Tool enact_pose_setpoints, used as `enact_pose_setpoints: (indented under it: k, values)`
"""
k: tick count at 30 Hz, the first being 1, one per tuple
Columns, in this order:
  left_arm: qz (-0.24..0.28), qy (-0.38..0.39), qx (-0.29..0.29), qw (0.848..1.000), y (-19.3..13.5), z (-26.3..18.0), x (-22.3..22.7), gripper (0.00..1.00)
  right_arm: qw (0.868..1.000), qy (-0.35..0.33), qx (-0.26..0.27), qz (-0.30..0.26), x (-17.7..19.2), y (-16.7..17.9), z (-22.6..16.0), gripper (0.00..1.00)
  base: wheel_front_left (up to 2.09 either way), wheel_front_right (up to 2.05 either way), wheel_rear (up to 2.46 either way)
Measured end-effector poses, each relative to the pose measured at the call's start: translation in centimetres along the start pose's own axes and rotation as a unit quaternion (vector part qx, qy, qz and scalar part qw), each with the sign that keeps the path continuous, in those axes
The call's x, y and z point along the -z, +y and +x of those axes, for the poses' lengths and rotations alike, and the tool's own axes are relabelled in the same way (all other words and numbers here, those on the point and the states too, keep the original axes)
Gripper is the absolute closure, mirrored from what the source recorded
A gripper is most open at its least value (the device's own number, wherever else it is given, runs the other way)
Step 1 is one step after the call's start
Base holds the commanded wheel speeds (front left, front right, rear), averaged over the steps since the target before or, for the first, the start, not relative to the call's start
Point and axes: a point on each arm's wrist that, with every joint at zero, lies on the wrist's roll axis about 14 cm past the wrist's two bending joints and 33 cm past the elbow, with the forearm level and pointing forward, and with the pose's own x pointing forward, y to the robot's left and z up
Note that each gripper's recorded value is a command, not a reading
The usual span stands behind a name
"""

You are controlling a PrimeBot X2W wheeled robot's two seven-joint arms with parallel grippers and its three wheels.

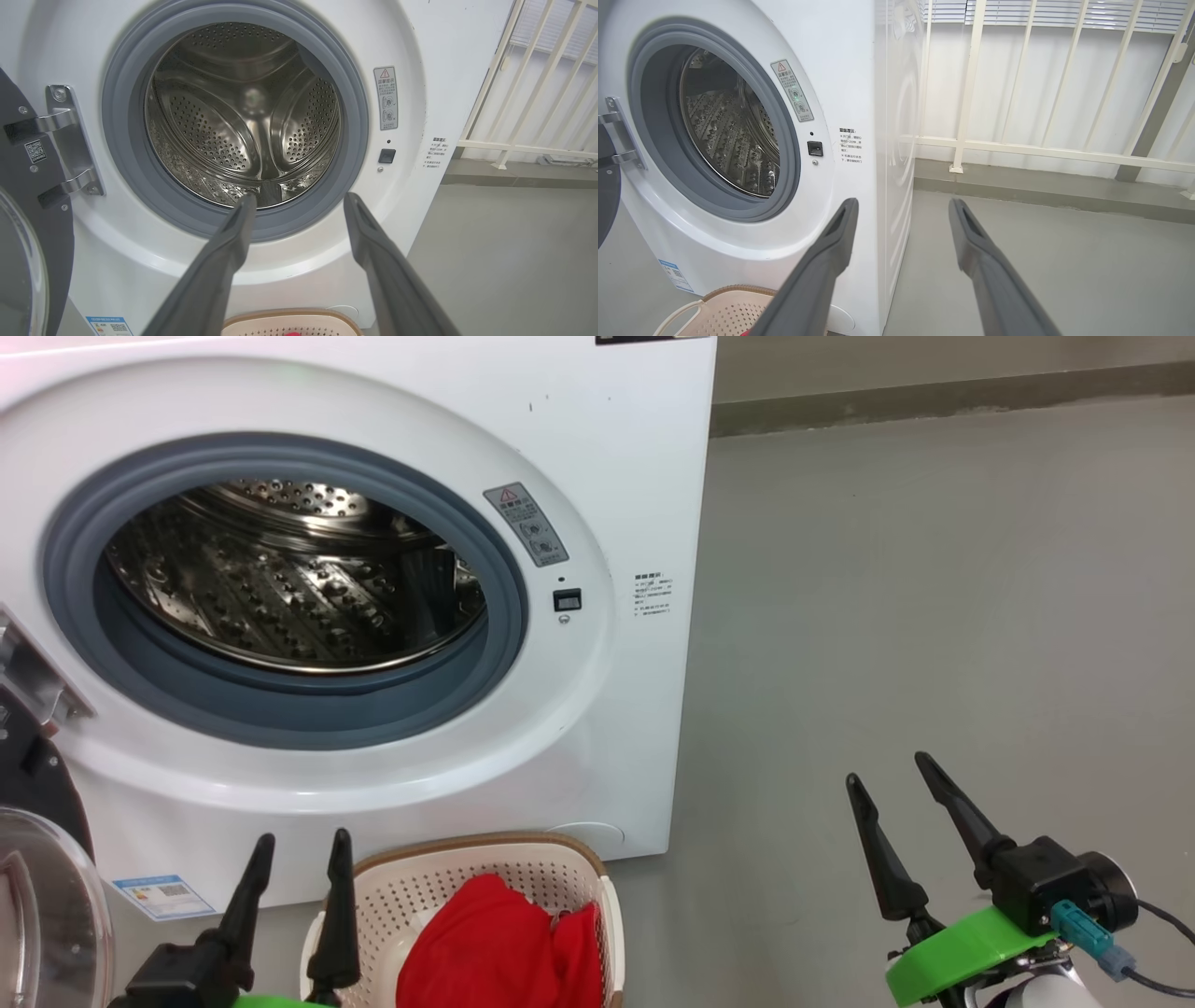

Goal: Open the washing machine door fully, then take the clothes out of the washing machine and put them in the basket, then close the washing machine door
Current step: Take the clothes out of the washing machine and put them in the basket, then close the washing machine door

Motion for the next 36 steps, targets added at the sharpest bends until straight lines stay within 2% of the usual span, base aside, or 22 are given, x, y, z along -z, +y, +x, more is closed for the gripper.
enact_pose_setpoints:
  k: [19, 36]
  values:
    - [0.0, 0.002, 0.0, 1.0, -0.3, -1.3, -0.1, 0.0, 1.0, -0.001, -0.001, 0.008, 0.0, 0.2, -0.7, 0.0, -0.15, 0.15, 0.0]
    - [-0.007, 0.0, 0.008, 1.0, -0.9, -1.1, -0.2, 0.0, 1.0, 0.01, 0.001, 0.012, 0.7, 0.2, -0.7, 0.0, -1.62, 1.62, 0.0]
